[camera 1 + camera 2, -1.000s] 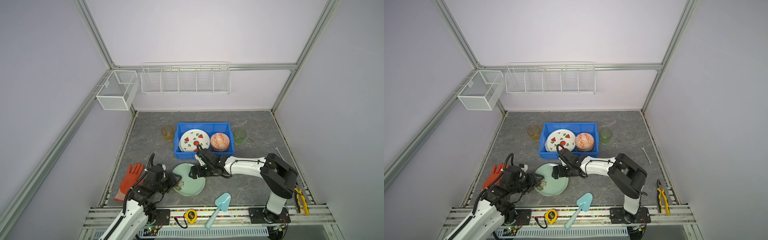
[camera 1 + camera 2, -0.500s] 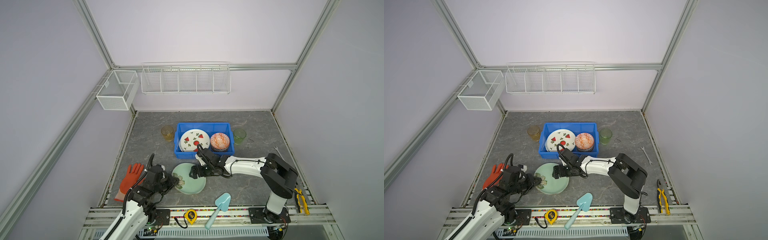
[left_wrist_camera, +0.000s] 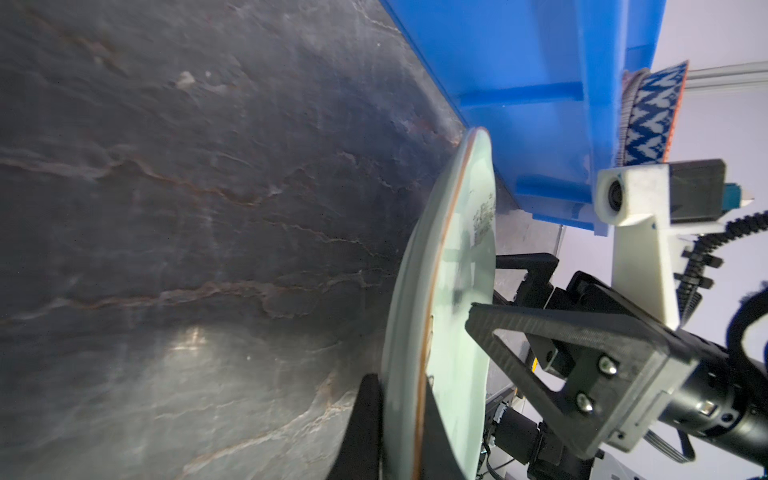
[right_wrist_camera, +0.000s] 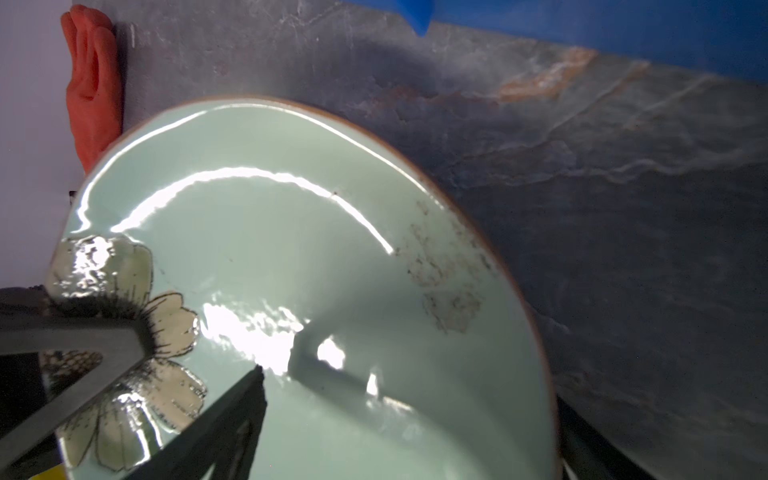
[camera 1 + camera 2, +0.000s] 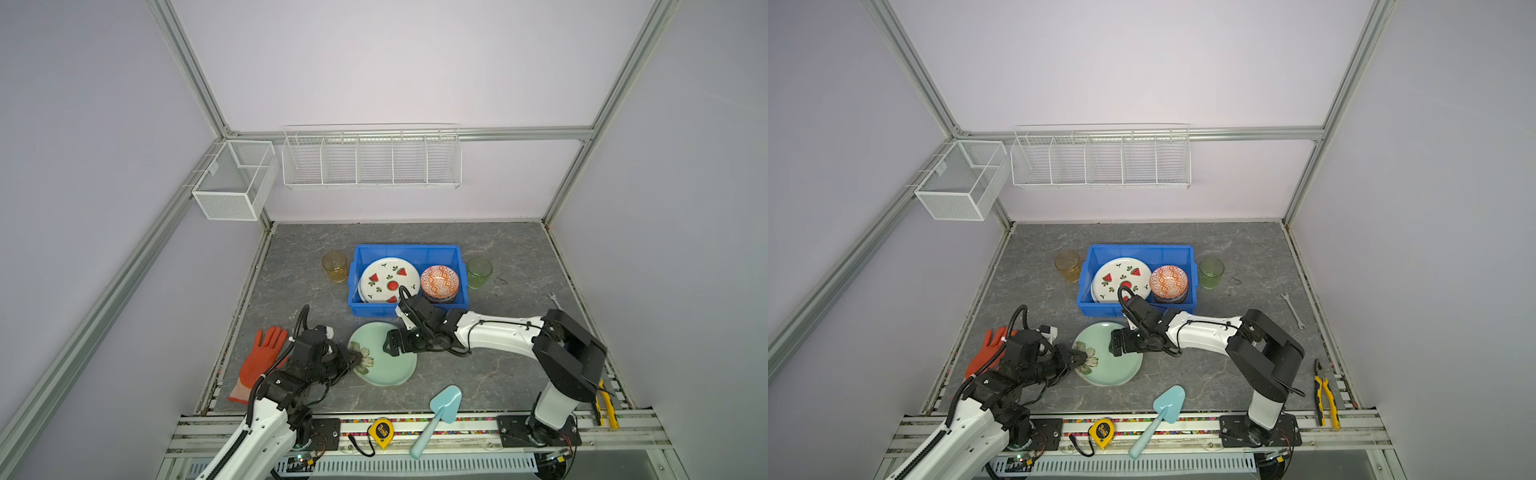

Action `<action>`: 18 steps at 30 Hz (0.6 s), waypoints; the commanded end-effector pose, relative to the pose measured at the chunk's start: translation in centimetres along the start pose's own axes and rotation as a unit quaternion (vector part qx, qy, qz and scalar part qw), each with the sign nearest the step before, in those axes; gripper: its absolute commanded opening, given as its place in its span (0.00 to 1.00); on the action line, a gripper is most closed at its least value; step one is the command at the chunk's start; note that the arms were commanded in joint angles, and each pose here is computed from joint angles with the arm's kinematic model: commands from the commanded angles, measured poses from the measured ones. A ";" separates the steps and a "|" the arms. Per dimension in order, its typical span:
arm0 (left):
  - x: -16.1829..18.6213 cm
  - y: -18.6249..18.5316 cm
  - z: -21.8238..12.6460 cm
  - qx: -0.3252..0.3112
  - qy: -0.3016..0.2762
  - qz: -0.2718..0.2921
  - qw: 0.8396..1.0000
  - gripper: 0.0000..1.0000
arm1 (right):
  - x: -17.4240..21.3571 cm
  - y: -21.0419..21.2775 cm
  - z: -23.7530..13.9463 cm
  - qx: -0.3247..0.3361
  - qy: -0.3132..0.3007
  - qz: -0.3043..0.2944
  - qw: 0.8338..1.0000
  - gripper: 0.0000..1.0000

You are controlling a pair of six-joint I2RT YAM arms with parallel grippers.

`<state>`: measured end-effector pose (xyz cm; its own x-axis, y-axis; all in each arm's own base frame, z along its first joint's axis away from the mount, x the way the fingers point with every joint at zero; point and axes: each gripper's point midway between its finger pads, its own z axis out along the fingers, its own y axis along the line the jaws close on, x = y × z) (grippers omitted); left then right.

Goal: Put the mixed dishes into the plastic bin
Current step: 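Grip the green flower plate rim with both grippers and tilt it up, then lift the green flower plate off the table with both grippers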

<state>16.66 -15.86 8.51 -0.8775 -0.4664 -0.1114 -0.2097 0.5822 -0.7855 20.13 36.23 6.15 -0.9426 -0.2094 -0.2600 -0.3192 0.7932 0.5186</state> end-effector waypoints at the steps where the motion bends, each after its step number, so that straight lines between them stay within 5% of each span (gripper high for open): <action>1: -1.1 -6.3 -1.3 0.106 -0.010 0.058 0.993 0.00 | -1.0 0.7 -2.8 -0.009 -0.026 -0.013 1.000 0.93; 12: -1.0 -12.2 -1.0 0.208 0.053 0.122 0.969 0.00 | -2.4 -1.7 -11.4 0.009 -0.106 0.007 0.994 0.88; 18: -1.2 -15.6 -1.3 0.243 0.078 0.179 0.950 0.00 | -2.5 -1.8 -17.7 -0.037 -0.176 0.008 0.984 0.89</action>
<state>19.81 -21.65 14.85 -0.9530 -0.2491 -0.1725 0.0495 0.4338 -0.8996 22.00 26.60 19.28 -0.8712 0.0196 -0.4905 -0.3059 0.7597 0.5738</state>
